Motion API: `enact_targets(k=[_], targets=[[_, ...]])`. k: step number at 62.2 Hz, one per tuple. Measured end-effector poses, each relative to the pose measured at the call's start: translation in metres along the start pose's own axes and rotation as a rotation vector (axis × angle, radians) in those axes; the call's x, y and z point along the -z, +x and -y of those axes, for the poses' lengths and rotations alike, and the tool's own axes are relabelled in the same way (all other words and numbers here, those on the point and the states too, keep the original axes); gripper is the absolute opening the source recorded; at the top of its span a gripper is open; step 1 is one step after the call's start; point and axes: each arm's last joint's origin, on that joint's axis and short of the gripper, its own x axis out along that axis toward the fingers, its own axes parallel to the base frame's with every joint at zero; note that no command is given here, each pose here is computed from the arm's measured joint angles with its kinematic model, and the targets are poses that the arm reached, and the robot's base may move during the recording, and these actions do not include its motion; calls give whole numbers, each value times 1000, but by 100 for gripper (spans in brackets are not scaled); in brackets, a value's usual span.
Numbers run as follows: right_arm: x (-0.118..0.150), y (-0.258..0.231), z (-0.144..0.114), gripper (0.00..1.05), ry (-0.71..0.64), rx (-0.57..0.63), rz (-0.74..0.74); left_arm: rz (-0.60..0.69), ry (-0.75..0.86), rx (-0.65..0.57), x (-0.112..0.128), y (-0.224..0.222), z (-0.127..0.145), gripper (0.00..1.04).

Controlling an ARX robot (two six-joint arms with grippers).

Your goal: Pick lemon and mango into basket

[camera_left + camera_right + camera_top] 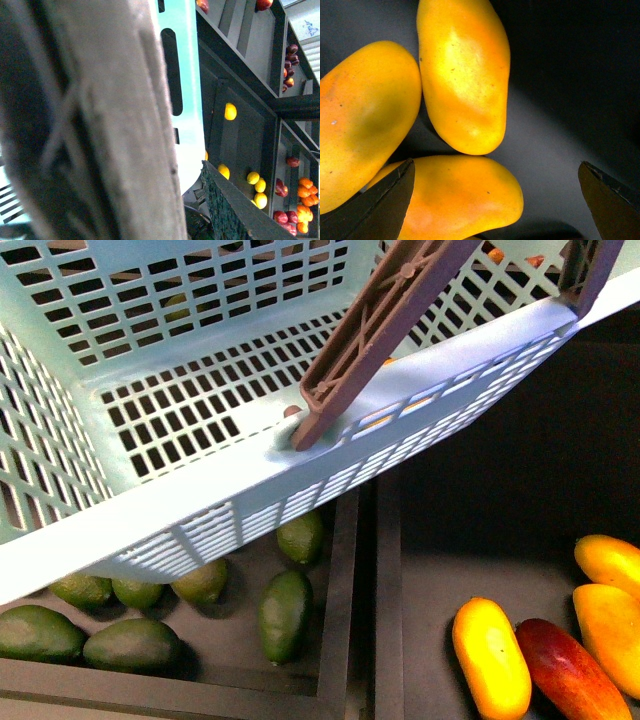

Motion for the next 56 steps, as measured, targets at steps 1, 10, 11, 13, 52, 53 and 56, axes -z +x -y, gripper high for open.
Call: enact_targets(k=[1, 10, 11, 13, 52, 53, 56], targets=[[-1, 1, 0, 96, -6, -7, -1, 1, 0, 0, 0, 0, 0, 26], [-2, 4, -5, 96, -26, -65, -6, 0, 0, 0, 0, 0, 0, 26], [-2, 5, -6, 96, -32, -73, -9, 0, 0, 0, 0, 0, 0, 26], [-2, 5, -6, 96, -37, -80, -12, -2, 0, 1, 0, 0, 0, 26], [-17, 36, 1, 96, 12, -77, -16, -2, 0, 1, 0, 0, 0, 26], [-18, 37, 1, 96, 15, -76, -16, -3, 0, 2, 0, 0, 0, 26], [-19, 40, 3, 96, 23, -71, -20, -3, 0, 2, 0, 0, 0, 26]])
